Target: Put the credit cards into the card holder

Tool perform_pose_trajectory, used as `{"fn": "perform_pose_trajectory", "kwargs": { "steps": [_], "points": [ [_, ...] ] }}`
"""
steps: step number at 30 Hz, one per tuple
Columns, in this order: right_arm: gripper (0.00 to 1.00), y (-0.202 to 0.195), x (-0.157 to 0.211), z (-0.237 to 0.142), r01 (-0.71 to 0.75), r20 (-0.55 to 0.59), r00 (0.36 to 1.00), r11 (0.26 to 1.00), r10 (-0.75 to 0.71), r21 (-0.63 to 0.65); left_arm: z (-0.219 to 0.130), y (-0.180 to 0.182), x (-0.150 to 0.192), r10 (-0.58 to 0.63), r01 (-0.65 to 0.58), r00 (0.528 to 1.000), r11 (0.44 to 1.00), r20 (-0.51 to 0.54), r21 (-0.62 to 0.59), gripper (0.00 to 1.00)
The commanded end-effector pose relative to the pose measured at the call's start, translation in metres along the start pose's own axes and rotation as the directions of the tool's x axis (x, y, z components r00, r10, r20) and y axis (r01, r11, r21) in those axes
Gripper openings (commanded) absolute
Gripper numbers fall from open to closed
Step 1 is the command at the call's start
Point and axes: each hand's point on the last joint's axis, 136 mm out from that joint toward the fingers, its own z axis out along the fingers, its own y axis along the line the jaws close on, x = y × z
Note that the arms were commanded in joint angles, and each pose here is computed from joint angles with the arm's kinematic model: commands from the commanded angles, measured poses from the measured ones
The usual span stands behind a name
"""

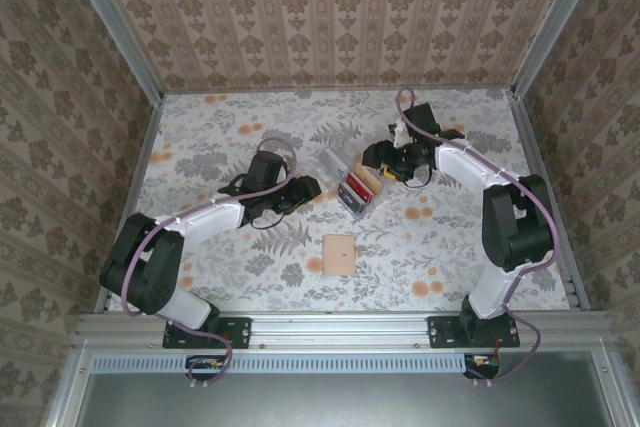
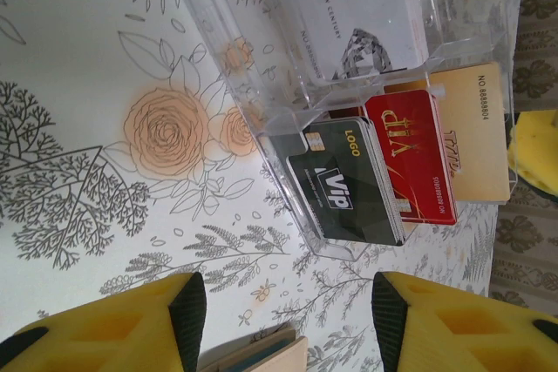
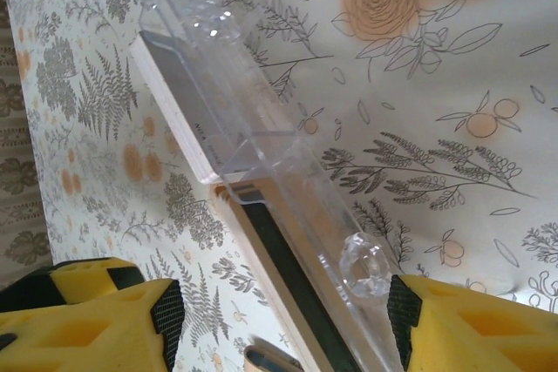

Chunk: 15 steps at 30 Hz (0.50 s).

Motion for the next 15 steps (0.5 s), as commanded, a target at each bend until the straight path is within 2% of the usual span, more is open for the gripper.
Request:
{"fn": "perform_pose_trajectory", "kwargs": {
  "steps": [1,4,6,7,8,11,15],
  "points": [
    [0.66,0.003,0.002,-0.025,0.013,0.051,0.999,0.998,-0.016,0.066,-0.009,-0.002,0.009,0.019,-0.019,1.000,1.000,-0.015,0.024,0.53],
    [0.58,-0.004,0.005,-0.053,0.043,0.119,0.990,0.979,-0.068,0.200,-0.015,-0.005,0.020,0.018,-0.017,0.999,0.999,-0.030,0.040,0.45],
    [0.49,0.007,0.016,-0.063,0.079,0.122,0.987,0.976,-0.105,0.202,-0.018,-0.009,0.033,0.023,-0.020,0.998,0.998,-0.050,0.054,0.39],
    [0.41,0.013,0.026,-0.064,0.094,0.113,0.987,0.977,-0.117,0.194,-0.018,-0.011,0.041,0.031,-0.027,0.997,0.998,-0.064,0.059,0.35],
    [0.34,0.018,0.037,-0.063,0.105,0.100,0.987,0.977,-0.125,0.185,-0.018,-0.012,0.049,0.036,-0.031,0.996,0.998,-0.080,0.060,0.32],
    [0.21,0.031,0.080,-0.046,0.119,0.041,0.991,0.981,-0.126,0.150,-0.015,-0.018,0.071,0.053,-0.044,0.992,0.996,-0.118,0.079,0.25],
    [0.14,0.039,0.137,-0.012,0.088,-0.014,0.996,0.990,-0.087,0.113,-0.007,-0.020,0.091,0.057,-0.045,0.988,0.996,-0.144,0.082,0.21]
  ]
}}
